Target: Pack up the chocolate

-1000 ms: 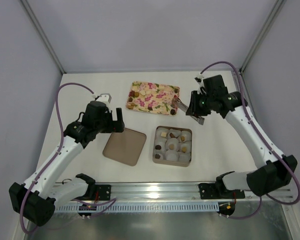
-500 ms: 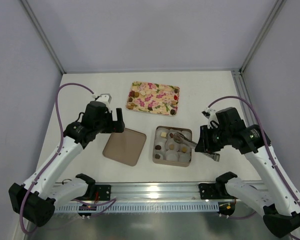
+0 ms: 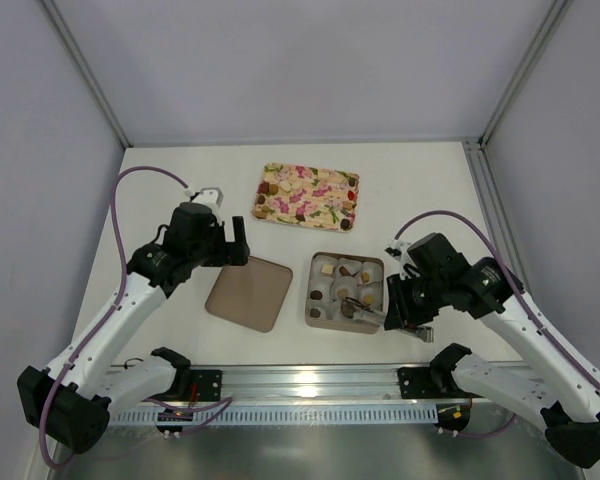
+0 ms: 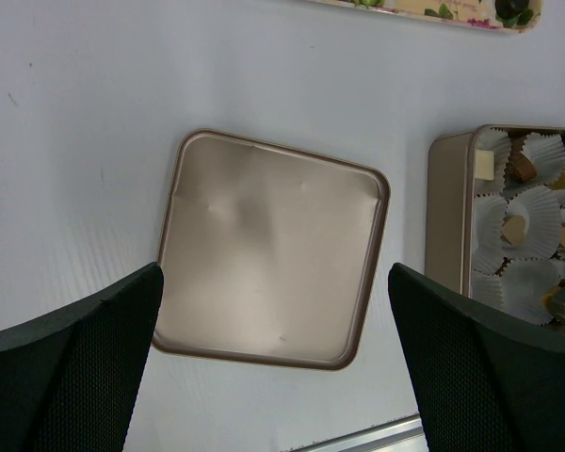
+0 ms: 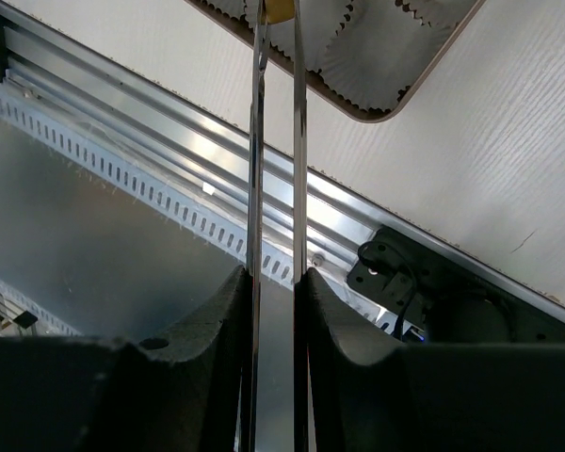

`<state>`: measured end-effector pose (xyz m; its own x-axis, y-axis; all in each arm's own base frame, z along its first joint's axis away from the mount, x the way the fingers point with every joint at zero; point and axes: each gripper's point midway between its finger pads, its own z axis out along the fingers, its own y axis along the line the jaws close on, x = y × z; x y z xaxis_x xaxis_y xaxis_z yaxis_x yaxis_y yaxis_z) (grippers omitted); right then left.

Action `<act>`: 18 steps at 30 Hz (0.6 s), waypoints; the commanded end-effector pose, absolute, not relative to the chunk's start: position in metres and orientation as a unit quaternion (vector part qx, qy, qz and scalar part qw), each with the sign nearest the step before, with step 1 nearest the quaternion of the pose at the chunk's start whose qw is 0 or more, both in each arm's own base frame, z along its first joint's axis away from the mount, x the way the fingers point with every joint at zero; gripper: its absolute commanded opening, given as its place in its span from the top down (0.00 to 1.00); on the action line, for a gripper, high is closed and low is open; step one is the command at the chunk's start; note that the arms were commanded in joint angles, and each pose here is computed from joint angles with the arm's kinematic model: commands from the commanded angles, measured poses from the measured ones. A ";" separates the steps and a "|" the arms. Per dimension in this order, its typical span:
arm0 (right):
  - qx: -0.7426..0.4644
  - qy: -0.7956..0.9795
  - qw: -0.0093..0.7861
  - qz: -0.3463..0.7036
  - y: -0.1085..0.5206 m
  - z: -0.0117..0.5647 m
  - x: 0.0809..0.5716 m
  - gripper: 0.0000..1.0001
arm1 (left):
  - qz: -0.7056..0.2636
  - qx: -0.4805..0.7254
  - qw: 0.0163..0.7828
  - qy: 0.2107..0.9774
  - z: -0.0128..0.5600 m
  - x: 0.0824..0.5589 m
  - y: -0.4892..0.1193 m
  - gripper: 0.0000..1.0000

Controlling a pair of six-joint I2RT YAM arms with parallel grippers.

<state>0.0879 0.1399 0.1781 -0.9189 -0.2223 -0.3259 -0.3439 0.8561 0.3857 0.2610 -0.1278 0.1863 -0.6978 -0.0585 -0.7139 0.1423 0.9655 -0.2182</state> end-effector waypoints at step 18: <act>-0.144 0.954 0.143 0.220 0.147 0.169 0.095 0.71 | -0.136 0.021 0.409 0.902 0.203 0.266 -0.128 0.00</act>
